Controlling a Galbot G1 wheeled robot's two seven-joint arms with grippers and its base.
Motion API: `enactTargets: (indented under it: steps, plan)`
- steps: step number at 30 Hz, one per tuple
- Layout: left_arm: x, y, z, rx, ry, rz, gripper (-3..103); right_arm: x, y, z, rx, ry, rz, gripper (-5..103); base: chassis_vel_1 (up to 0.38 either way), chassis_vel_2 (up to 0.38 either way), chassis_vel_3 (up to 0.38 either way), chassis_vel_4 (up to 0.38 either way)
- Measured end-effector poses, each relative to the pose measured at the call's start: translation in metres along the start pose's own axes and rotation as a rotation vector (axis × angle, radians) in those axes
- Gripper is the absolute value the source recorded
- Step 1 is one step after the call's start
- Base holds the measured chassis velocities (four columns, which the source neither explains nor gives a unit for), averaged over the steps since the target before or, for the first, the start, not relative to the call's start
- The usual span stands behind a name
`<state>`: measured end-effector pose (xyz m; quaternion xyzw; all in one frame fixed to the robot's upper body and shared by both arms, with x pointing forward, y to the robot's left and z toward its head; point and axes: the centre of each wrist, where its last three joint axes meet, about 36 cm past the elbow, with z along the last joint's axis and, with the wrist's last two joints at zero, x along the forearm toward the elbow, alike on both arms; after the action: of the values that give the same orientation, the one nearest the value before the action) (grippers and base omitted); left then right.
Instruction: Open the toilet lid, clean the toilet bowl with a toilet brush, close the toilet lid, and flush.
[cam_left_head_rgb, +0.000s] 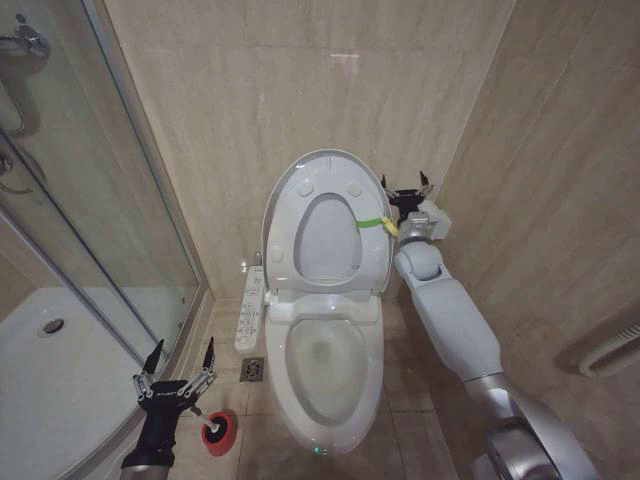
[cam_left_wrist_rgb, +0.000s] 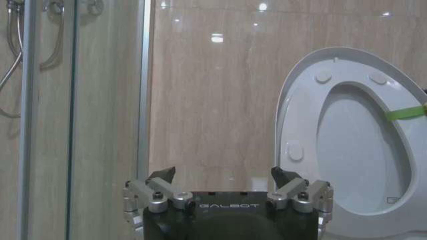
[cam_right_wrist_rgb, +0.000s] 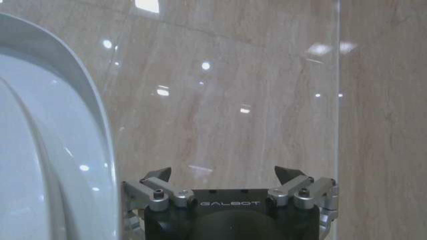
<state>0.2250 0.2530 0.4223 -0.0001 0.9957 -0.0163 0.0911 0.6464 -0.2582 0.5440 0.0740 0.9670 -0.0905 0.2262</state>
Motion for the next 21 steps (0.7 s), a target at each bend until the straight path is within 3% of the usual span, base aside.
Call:
enactTargets:
  steps: [15, 21]
  plan:
    - [0.000, 0.000, 0.000, 0.000, 0.000, 0.000, 97, 0.068, -0.038, -0.025, 0.020, -0.018, -0.067, 100, 0.000, 0.000, 0.000, 0.000]
    - [0.000, 0.000, 0.000, 0.000, 0.000, 0.000, 97, 0.097, -0.040, -0.038, 0.010, -0.019, -0.098, 100, 0.000, 0.000, 0.000, 0.000]
